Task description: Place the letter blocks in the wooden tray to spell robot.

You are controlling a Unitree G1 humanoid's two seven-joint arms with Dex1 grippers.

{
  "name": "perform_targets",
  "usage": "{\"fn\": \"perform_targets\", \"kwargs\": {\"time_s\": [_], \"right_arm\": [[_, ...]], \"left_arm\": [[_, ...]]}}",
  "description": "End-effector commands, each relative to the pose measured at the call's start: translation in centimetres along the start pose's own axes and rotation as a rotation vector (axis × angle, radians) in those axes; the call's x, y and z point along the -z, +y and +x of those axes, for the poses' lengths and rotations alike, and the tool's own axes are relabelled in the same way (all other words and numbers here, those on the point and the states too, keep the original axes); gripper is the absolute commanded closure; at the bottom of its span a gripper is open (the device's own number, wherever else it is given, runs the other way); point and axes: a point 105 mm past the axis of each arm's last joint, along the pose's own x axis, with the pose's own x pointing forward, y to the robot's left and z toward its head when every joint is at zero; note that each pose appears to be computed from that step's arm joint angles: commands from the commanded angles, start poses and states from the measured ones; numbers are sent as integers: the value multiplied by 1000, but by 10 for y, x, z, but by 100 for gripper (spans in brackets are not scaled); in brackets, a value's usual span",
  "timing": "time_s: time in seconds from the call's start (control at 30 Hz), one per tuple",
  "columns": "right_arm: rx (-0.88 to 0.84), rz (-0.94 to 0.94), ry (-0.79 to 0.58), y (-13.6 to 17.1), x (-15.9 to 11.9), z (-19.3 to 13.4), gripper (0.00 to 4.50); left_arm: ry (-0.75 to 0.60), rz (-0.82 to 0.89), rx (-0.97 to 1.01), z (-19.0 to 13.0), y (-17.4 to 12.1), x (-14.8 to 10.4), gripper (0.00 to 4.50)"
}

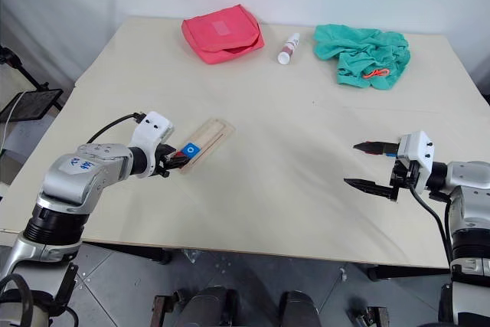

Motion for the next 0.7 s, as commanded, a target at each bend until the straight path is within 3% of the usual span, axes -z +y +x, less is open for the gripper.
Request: {"fn": "perform_targets", "kwargs": {"time_s": [0.03,0.37,0.53,0.7], "right_arm": [[16,-22,3,-2,-5,-5,0],[13,-16,12,-3,-4,-3,0],[13,-14,19,-4,-4,-3,0],[12,-14,23,-5,-4,-3,0]], "left_arm": [[-12,6,18,-1,-3,-5,148],[26,36,26,1,-3,3,148],[32,41,20,0,-2,2,11],[60,56,47,3,-10,7,2]]}}
